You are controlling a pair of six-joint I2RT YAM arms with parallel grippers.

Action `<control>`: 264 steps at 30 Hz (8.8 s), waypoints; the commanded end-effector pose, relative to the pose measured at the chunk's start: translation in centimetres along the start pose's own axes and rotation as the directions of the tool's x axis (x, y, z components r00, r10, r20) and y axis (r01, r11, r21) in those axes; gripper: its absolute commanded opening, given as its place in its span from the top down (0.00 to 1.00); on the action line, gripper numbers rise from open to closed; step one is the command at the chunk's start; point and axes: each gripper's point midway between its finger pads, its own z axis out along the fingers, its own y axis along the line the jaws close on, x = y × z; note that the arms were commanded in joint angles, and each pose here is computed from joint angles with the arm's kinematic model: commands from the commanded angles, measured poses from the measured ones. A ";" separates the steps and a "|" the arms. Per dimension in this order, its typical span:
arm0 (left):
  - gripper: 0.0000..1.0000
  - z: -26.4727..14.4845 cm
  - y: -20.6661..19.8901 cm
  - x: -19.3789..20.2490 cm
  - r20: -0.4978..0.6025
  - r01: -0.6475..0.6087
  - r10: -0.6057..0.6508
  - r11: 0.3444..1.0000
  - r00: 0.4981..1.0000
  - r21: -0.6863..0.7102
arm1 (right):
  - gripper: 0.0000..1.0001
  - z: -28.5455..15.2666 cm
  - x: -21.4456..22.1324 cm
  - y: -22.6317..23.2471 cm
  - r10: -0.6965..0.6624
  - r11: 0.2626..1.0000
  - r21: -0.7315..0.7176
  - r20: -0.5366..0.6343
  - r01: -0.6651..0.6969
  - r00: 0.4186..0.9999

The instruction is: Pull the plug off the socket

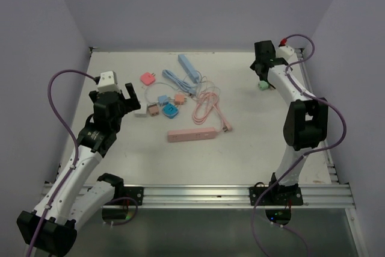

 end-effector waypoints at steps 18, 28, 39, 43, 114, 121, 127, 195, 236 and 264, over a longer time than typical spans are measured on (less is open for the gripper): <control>0.01 0.5 0.2 -0.1 0.017 -0.012 0.012 1.000 1.000 -0.005 | 0.01 11.6 -0.5 -1.4 0.143 0.968 0.215 -0.055 -0.128 0.988; 0.01 0.6 0.6 -0.1 0.015 -0.009 0.009 1.000 1.000 -0.011 | 0.12 13.6 0.7 -1.7 0.112 0.971 0.217 -0.070 -0.095 0.991; 0.02 0.7 0.5 0.1 0.008 -0.008 0.008 1.000 1.000 -0.005 | 0.11 13.6 -0.6 -2.8 0.141 0.970 0.210 -0.063 -0.125 0.988; 0.02 0.7 0.5 0.1 0.009 -0.009 0.009 1.000 1.000 -0.005 | 0.12 13.9 -0.8 -3.1 0.164 0.969 0.200 -0.068 -0.148 0.984; 0.00 -3.6 -19.2 11.3 -0.522 0.558 -0.326 0.735 0.788 0.384 | 1.00 -31.6 24.2 5.1 -0.396 -0.195 -0.903 0.430 0.384 0.811; 0.00 -3.2 -19.8 12.5 -0.528 0.557 -0.328 0.746 0.784 0.364 | 1.00 -32.0 24.0 5.2 -0.346 -0.183 -0.921 0.388 0.344 0.854; 0.01 -2.8 -20.0 13.1 -0.523 0.557 -0.336 0.753 0.783 0.350 | 1.00 -32.1 23.8 5.2 -0.316 -0.174 -0.931 0.360 0.320 0.878; 0.83 8.2 -11.8 6.1 -0.193 0.502 -0.475 0.854 0.859 0.134 | 1.00 -31.1 27.8 4.1 -0.432 -0.235 -0.926 0.371 0.295 0.822; 0.00 1.7 -11.3 12.7 -0.523 0.335 -0.164 0.908 0.836 0.251 | 1.00 -31.7 27.4 5.0 -0.516 -0.299 -0.864 0.503 0.405 0.693; 0.00 -11.4 -16.0 10.9 -0.636 0.552 0.004 0.494 0.772 0.672 | 1.00 -35.8 25.7 6.7 -0.302 -0.665 -0.531 0.834 0.525 0.461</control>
